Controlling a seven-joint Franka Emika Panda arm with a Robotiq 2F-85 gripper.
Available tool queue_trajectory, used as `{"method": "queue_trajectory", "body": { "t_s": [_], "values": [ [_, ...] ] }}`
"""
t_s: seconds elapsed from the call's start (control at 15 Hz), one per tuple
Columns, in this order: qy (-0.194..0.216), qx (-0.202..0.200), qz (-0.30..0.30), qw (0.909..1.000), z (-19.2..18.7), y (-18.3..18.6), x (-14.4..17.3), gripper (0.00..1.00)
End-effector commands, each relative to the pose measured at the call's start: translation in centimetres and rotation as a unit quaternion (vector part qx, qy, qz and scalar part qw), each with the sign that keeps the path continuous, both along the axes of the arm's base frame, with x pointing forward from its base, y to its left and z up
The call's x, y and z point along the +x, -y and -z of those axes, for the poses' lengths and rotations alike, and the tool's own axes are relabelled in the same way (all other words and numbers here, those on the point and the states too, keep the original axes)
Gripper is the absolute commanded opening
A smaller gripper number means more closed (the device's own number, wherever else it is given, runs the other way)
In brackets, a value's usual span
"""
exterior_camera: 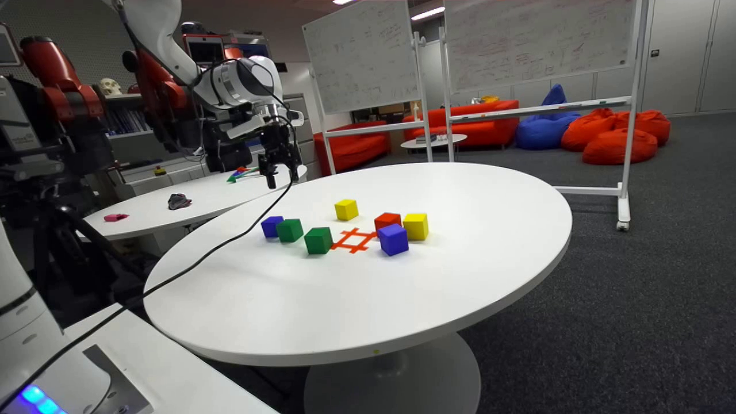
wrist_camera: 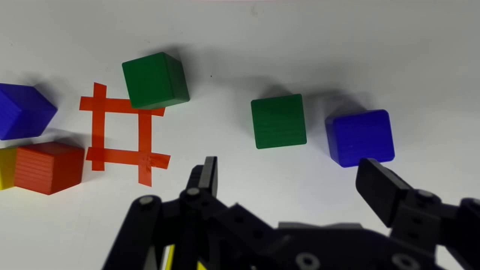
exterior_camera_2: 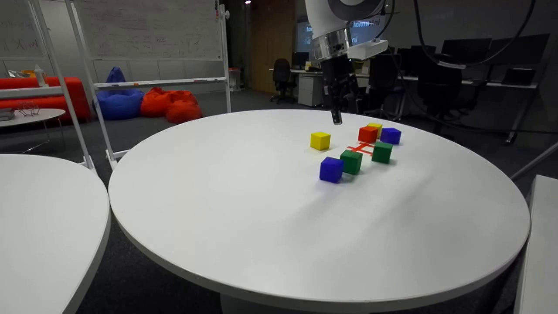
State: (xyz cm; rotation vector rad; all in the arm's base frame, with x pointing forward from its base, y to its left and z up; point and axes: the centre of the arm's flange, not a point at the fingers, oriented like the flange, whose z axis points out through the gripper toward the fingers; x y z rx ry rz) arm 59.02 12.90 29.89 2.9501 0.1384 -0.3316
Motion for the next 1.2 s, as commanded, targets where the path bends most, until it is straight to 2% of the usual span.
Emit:
{"method": "queue_trajectory", "body": {
  "t_s": [0.0, 0.4, 0.87, 1.0, 1.13],
  "values": [
    [0.005, -0.011, 0.003, 0.9999, 0.3, -0.4, 0.0, 1.00],
    [0.008, 0.014, 0.025, 0.9996, -0.1, 2.6, 0.1, 1.00],
    [0.010, 0.095, 0.031, 0.9949, -0.5, 6.8, 0.4, 1.00],
    [0.004, 0.088, 0.028, 0.9957, -0.4, 7.4, 0.4, 1.00],
    [0.003, 0.078, 0.036, 0.9963, 0.1, 6.9, 1.6, 1.00]
  ]
}}
